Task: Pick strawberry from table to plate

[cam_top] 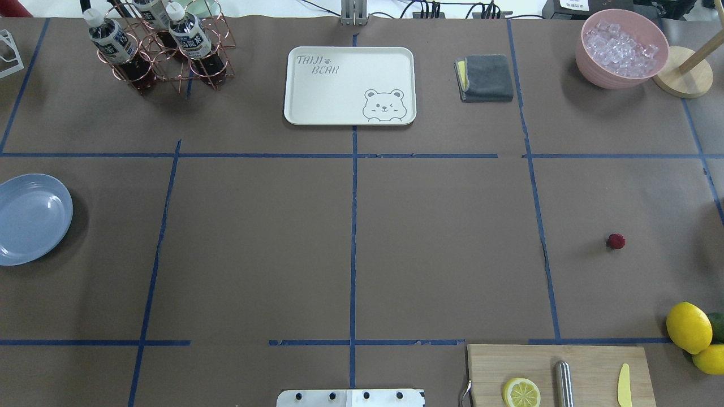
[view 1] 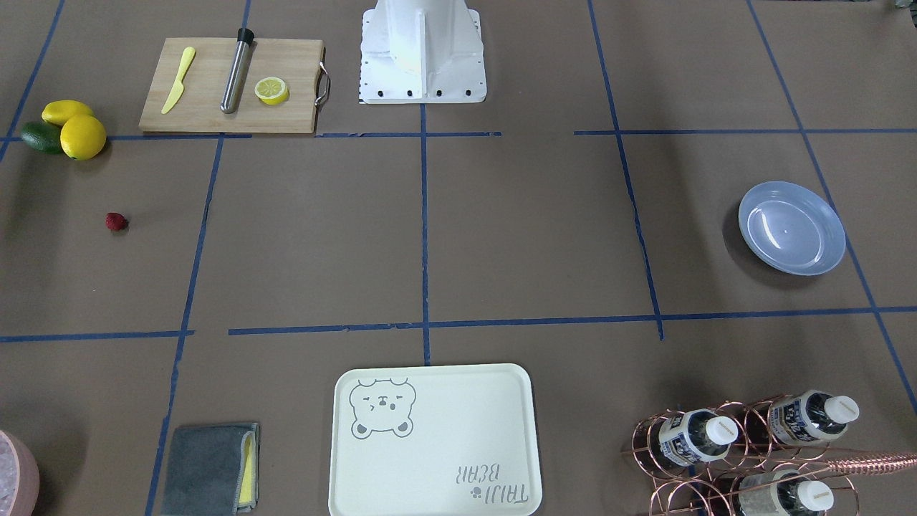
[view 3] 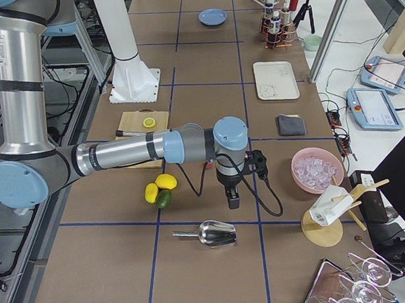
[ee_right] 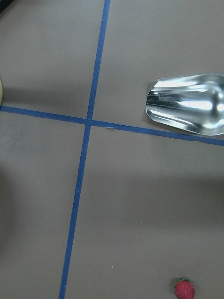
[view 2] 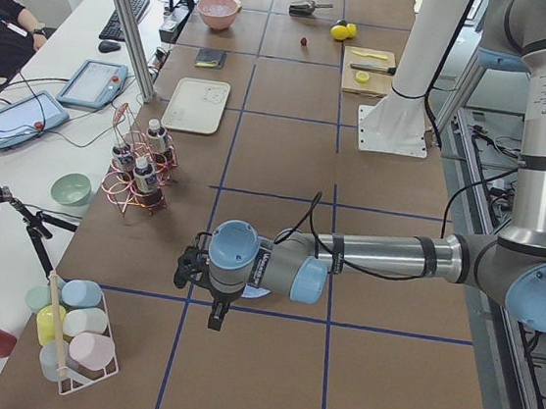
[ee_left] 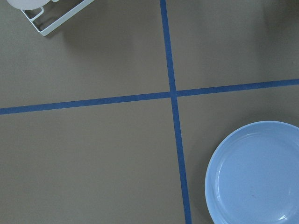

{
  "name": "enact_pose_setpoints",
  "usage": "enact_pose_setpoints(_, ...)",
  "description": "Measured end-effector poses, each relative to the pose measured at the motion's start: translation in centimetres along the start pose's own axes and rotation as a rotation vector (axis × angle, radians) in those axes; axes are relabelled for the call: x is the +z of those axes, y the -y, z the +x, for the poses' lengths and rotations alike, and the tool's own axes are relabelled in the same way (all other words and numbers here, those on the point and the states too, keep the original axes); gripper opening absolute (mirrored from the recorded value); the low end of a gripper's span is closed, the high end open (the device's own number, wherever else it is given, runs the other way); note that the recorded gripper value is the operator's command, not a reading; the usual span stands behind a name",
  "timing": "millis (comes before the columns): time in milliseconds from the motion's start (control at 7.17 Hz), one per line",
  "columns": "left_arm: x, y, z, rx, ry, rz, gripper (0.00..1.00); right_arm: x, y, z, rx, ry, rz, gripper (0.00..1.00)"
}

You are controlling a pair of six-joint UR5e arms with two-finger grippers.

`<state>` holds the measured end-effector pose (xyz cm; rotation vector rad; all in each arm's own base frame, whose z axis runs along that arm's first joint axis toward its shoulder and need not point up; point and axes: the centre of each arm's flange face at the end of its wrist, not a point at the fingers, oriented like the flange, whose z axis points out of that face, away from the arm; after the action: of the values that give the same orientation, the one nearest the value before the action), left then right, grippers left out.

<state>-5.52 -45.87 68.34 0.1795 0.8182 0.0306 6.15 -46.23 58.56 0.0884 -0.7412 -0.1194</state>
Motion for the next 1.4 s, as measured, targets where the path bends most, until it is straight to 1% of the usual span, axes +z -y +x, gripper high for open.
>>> enact_pose_setpoints(419, 5.1, -2.9, 3.7, -0.073, -0.046, 0.022, 1.0, -0.2, 0.0, -0.2, 0.001, 0.001, 0.005, 1.0)
enact_pose_setpoints(698, 7.8, -4.2, 4.7, -0.1, -0.035, 0.044, 1.0, -0.5, 0.1, -0.5, -0.002, 0.001, 0.01, 1.0)
enact_pose_setpoints(977, 10.1, -4.9, 5.5, -0.101, -0.025, 0.062, 1.0, -0.5, 0.1, -0.5, -0.003, 0.001, 0.011, 1.0)
enact_pose_setpoints(1395, 12.6, -5.3, 7.5, -0.106, -0.034, 0.062, 1.0, -0.6, 0.2, -0.6, -0.004, 0.002, 0.013, 1.0)
